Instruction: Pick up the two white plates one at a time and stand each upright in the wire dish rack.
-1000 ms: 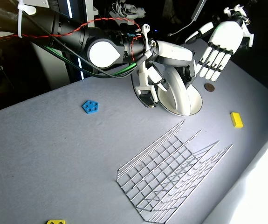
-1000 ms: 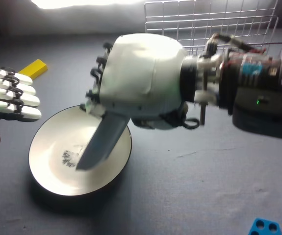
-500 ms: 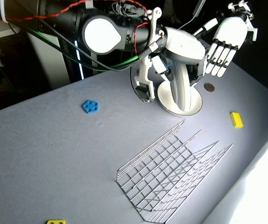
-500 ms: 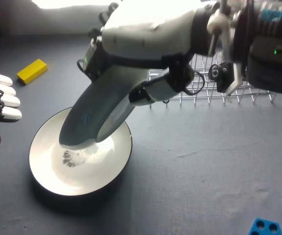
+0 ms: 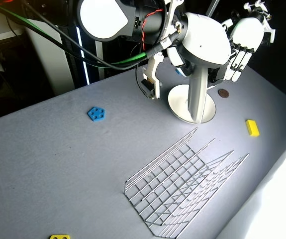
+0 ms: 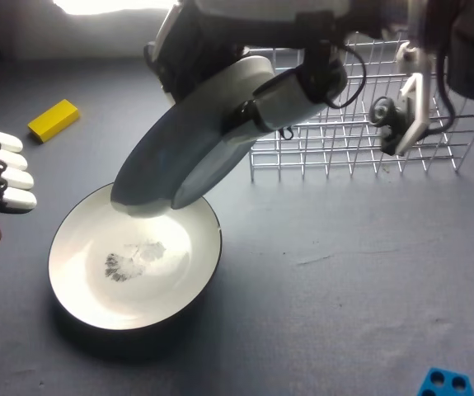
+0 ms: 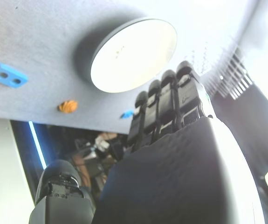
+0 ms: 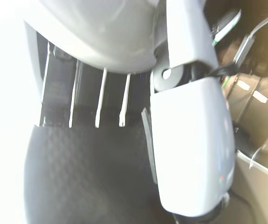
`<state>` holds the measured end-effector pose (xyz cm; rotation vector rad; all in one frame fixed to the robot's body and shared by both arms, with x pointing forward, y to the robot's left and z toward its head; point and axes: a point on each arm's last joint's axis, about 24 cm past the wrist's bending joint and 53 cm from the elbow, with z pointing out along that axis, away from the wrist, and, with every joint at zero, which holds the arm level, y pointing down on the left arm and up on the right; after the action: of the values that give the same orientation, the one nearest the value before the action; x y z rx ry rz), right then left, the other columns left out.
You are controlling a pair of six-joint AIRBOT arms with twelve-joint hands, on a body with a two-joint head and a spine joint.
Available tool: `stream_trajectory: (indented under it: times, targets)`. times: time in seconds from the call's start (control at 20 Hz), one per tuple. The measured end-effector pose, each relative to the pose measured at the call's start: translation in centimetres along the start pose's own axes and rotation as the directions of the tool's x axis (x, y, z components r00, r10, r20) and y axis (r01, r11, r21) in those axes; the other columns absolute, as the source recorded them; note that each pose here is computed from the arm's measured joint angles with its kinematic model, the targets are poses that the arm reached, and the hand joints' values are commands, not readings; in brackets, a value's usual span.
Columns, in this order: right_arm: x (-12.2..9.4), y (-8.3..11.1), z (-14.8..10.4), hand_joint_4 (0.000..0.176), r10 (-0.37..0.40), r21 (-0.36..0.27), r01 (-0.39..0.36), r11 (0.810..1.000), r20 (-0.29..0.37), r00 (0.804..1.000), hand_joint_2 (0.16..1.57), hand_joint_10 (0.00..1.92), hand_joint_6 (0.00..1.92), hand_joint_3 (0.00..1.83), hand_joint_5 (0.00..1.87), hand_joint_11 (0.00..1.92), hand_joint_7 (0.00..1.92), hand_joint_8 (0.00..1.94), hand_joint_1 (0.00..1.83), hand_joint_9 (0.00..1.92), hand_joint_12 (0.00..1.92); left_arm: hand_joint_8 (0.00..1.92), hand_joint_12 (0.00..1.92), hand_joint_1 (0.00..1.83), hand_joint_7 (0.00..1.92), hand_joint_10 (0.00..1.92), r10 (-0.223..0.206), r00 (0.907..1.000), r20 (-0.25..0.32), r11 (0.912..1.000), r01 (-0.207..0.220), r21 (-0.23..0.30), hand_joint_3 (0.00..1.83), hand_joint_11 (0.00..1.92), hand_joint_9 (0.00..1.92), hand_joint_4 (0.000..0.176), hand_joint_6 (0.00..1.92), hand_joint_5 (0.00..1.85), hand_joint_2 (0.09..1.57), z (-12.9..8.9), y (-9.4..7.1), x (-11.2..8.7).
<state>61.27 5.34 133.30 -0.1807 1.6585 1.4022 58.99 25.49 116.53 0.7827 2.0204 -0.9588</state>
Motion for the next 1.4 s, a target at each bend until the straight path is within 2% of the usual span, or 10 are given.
stream_trajectory:
  times: [0.25,0.35,0.5,0.85,1.1,1.2,1.35,1.4]
  targets:
    - [-1.6,0.2,-0.5,0.000,0.107,-0.006,-0.107,0.994,0.033,0.994,1.11,1.00,1.14,0.00,0.82,0.92,0.97,0.96,1.38,1.07,1.08,0.00,0.01,0.00,0.05,0.01,0.008,1.0000,-0.005,1.0000,-0.008,-0.001,0.00,0.02,0.03,0.000,0.01,0.06,1.02,0.2,0.2,0.1]
    - [-2.3,-0.2,-0.7,0.000,0.200,-0.001,-0.200,0.980,0.047,0.979,1.10,0.99,1.12,0.00,0.83,0.93,0.97,0.96,1.38,1.08,1.08,0.00,0.01,0.00,0.03,0.00,0.007,1.0000,-0.004,1.0000,-0.007,0.004,0.01,0.01,0.02,0.000,0.01,0.06,1.03,0.4,0.1,0.0]
    - [-4.0,-1.3,-1.2,0.000,0.321,0.000,-0.322,0.947,0.085,0.943,1.10,0.99,1.09,0.00,0.84,0.91,0.98,0.95,1.38,1.07,1.09,0.01,0.00,0.00,0.03,0.00,0.010,1.0000,0.001,0.9999,-0.010,0.011,0.00,0.00,0.00,0.000,0.00,0.05,1.02,0.5,-0.2,-0.1]
    - [-5.6,-2.5,-2.4,0.000,0.395,0.003,-0.398,0.917,0.127,0.910,1.09,0.97,1.04,0.00,0.89,0.90,0.98,0.94,1.38,1.08,1.08,0.01,0.00,0.00,0.04,0.00,0.011,0.9999,-0.001,0.9999,-0.011,0.010,0.00,0.01,0.01,0.000,0.00,0.05,1.02,0.5,-0.1,-0.1]
    - [-5.5,-3.6,-3.1,0.000,0.435,0.003,-0.439,0.898,0.137,0.890,1.11,1.03,1.08,0.00,0.84,0.88,0.97,0.97,1.38,1.05,1.10,0.01,0.01,0.00,0.04,0.01,0.011,0.9999,-0.002,0.9998,-0.011,0.015,0.00,0.01,0.02,0.000,0.00,0.06,1.02,0.7,-0.2,-0.1]
    - [-5.9,-4.3,-3.5,0.000,0.450,0.003,-0.455,0.890,0.149,0.881,1.08,0.96,1.01,0.00,0.90,0.92,1.03,0.87,1.39,1.09,1.06,0.00,0.00,0.00,0.03,0.00,0.011,0.9999,-0.004,0.9998,-0.011,0.019,0.00,0.00,0.01,0.000,0.00,0.03,1.02,0.9,-0.3,0.0]
    - [-7.1,-4.8,-4.3,0.000,0.458,-0.018,-0.463,0.886,0.176,0.871,1.09,0.98,1.04,0.00,0.88,0.93,1.03,0.87,1.39,1.07,1.05,0.00,0.00,0.00,0.03,0.00,0.014,0.9999,0.002,0.9996,-0.014,0.024,0.00,0.00,0.01,0.000,0.01,0.04,1.02,1.1,-0.4,-0.2]
    - [-7.3,-4.9,-4.4,0.000,0.462,-0.025,-0.466,0.885,0.181,0.868,1.10,1.03,1.09,0.00,0.85,0.89,0.99,0.94,1.38,1.04,1.07,0.00,0.00,0.00,0.03,0.00,0.016,0.9999,0.007,0.9996,-0.016,0.024,0.00,0.00,0.01,0.000,0.01,0.05,1.02,1.1,-0.4,-0.4]
